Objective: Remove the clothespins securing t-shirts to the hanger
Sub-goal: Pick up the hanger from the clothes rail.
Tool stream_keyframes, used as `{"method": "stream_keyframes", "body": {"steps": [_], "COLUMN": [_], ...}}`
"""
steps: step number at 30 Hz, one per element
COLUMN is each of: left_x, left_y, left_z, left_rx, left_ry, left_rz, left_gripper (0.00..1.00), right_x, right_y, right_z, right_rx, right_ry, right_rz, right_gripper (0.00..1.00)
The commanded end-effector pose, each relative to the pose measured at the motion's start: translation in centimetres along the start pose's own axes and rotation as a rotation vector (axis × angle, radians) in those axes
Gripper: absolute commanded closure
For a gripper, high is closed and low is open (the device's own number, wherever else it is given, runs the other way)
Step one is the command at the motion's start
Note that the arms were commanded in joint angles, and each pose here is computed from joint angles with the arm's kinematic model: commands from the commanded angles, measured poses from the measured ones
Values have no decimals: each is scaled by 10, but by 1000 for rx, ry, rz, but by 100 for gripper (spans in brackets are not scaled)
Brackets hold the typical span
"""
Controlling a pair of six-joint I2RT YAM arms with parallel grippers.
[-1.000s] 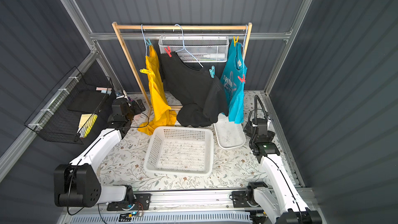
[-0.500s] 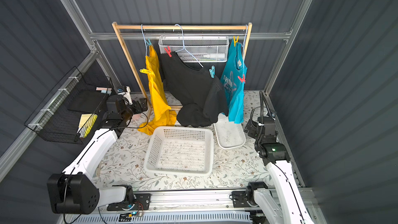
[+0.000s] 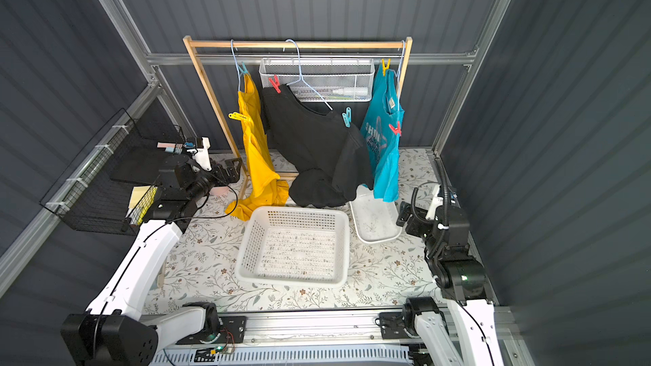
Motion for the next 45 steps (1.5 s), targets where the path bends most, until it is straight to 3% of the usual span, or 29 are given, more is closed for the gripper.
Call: {"method": "stream_keyframes", "body": {"steps": [1, 10, 19, 27, 33, 42, 45], "left_x": [-10, -35, -58, -82, -73, -58, -57], "left_y": [-17, -29, -35, -20, -4, 7, 9], "left_z": [-28, -76, -101, -109, -103, -96, -93], "left_rx": [-74, -162, -211, -208, -174, -126, -117], "left_ry": [-19, -66, -135, -125, -118, -69, -63], "left_rz": [71, 266, 414, 447, 315, 187, 178], "left_gripper": [0, 0, 0, 0, 0, 31, 48], "right_x": [7, 0, -1, -4, -6, -8, -9], "right_y": [-4, -9, -7, -8, -8, -10, -10], "right_z": [11, 13, 16, 15, 14, 13, 13], "right_rx": [58, 16, 18, 3, -5, -16, -21], "right_ry": [-53, -65, -57, -58, -56, -56, -55], "right_rz": [-73, -57, -59, -38, -27, -12, -9], "right_gripper": [1, 1, 1, 1, 1, 1, 1]}}
Point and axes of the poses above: each gripper's point midway between its finger pads, its own y axis out along the fingers, its own x axis along the line the jaws close on, z = x × y, the point moved 5 cm from there along -y, back along the fingers, and after that the axes turned 12 degrees about y, right-handed, at the moved point
